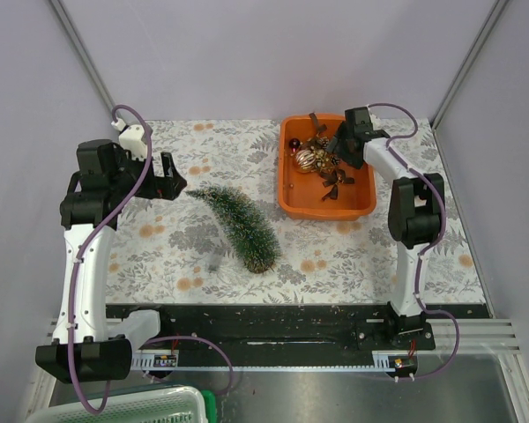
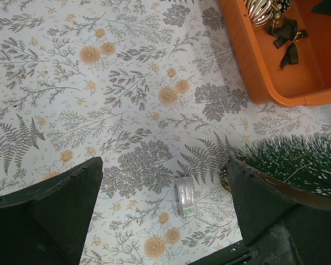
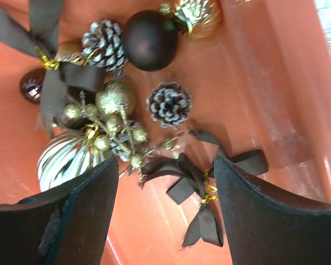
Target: Decorate the small christmas tree
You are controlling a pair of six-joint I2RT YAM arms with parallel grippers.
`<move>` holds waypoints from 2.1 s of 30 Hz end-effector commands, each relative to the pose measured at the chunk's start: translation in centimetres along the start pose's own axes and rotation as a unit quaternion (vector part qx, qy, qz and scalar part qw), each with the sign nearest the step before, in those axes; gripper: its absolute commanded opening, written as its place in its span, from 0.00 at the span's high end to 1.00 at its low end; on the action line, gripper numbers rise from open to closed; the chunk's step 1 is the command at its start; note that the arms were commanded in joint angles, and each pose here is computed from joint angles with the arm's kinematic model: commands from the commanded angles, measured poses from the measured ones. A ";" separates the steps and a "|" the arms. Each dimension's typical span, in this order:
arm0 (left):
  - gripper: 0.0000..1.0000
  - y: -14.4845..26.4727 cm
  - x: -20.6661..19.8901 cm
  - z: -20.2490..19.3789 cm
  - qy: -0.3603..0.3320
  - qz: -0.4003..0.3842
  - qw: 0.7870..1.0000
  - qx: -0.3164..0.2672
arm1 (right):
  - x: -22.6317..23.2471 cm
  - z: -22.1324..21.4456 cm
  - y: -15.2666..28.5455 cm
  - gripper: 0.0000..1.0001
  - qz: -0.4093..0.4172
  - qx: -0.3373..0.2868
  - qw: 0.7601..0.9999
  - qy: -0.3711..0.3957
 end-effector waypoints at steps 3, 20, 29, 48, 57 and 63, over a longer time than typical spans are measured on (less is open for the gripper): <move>0.01 0.8 0.1 1.2 -0.019 0.012 0.999 -0.031 | -2.2 0.0 -1.3 0.22 -0.073 -0.033 0.997 0.006; 0.01 1.1 -0.2 -0.2 -0.020 0.011 0.999 -0.022 | -6.9 5.5 -0.1 0.19 -0.040 -0.033 0.998 0.017; 0.01 0.8 -0.3 -0.9 -0.015 0.006 1.000 -0.014 | -6.4 5.7 -0.3 0.23 -0.026 -0.049 0.998 0.020; 0.01 0.8 -0.3 -1.2 -0.019 0.009 1.000 -0.012 | -6.8 7.5 -3.5 0.32 -0.092 -0.085 0.992 0.025; 0.01 0.5 -0.2 -1.3 -0.015 0.007 1.000 -0.006 | -7.6 6.4 -4.7 0.32 -0.108 -0.067 0.992 0.028; 0.01 0.6 -0.2 -1.4 -0.014 0.008 1.000 -0.006 | -7.6 6.4 -5.1 0.36 -0.106 -0.068 0.992 0.024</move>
Point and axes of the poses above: each gripper's point midway between its finger pads, its own y axis back along the fingers, its own x axis along the line the jaws close on, z = x × y, the point moved 8 cm from there along y, back along the fingers, and after that the axes turned 10 degrees about -y, right-handed, at the moved point
